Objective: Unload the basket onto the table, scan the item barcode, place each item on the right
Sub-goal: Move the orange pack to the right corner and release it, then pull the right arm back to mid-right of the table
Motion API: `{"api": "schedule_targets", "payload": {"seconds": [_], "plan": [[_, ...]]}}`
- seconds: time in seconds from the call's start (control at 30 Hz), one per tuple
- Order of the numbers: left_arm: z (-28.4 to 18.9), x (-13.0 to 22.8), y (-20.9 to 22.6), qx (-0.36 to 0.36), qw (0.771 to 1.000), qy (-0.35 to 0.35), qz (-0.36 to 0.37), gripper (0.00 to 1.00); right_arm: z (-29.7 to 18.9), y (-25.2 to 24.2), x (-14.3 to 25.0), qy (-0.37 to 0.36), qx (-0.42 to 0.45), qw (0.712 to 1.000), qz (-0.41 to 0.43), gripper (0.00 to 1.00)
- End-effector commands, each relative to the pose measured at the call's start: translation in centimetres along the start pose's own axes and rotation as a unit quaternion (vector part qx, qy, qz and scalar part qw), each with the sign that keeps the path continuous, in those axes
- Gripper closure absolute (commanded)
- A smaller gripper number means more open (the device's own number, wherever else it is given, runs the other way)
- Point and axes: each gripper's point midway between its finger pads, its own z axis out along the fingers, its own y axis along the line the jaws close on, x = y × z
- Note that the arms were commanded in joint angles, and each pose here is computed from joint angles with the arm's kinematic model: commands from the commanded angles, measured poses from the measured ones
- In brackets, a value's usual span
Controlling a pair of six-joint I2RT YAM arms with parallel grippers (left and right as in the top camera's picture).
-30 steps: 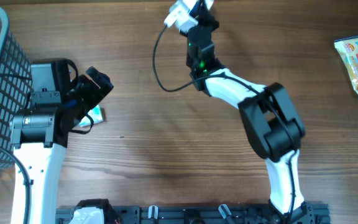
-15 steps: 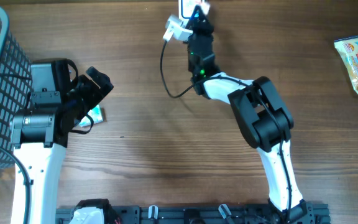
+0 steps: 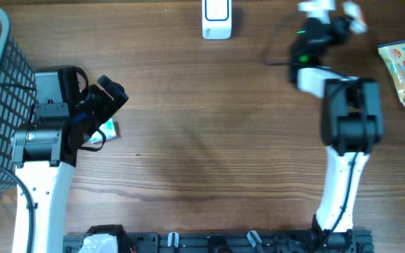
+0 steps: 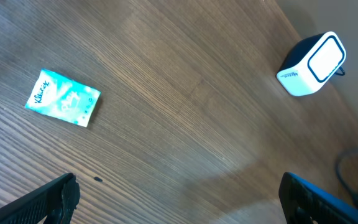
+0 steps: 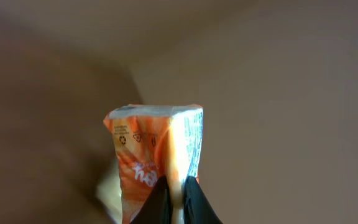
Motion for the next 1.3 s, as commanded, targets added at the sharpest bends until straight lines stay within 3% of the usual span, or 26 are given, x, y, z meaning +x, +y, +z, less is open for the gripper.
{"api": "schedule_targets", "payload": {"seconds": [0.0, 0.1, 0.2, 0.37, 0.63, 0.93, 1.03, 1.1, 1.2, 1.27], "plan": [[-0.2, -0.5, 0.0, -0.001, 1.000, -0.008, 0.006, 0.00, 4.0, -3.5, 7.6, 0.146, 0.083, 0.985, 0.044, 0.96], [-0.2, -0.5, 0.0, -0.001, 1.000, -0.008, 0.006, 0.00, 5.9, -5.0, 10.2, 0.180, 0.109, 0.975, 0.063, 0.73], [-0.2, -0.5, 0.0, -0.001, 1.000, -0.009, 0.006, 0.00, 6.7, -5.6, 11.3, 0.192, 0.117, 0.972, 0.066, 0.56], [-0.2, -0.5, 0.0, -0.001, 1.000, -0.009, 0.006, 0.00, 6.8, -5.6, 11.3, 0.188, 0.120, 0.971, 0.086, 0.37], [-0.2, -0.5, 0.0, -0.001, 1.000, -0.008, 0.006, 0.00, 6.6, -5.7, 11.3, 0.192, 0.122, 0.970, 0.081, 0.28], [-0.2, -0.5, 0.0, -0.002, 1.000, -0.008, 0.006, 0.00, 4.9, -6.4, 9.4, 0.181, 0.087, 0.976, 0.086, 0.28], [-0.2, -0.5, 0.0, -0.002, 1.000, -0.008, 0.006, 0.00, 3.6, -5.6, 8.1, 0.159, -0.003, 0.983, 0.092, 0.27], [-0.2, -0.5, 0.0, -0.001, 1.000, -0.008, 0.006, 0.00, 1.5, -3.3, 7.4, 0.143, -0.148, 0.974, 0.093, 0.00], [-0.2, -0.5, 0.0, -0.002, 1.000, -0.009, 0.006, 0.00, -3.7, -0.8, 5.1, 0.100, -0.381, 0.913, 0.106, 0.00], [-0.2, -0.5, 0.0, -0.001, 1.000, -0.009, 0.006, 0.00, -6.4, -1.5, 3.1, 0.070, -0.462, 0.873, 0.139, 0.01]]}}
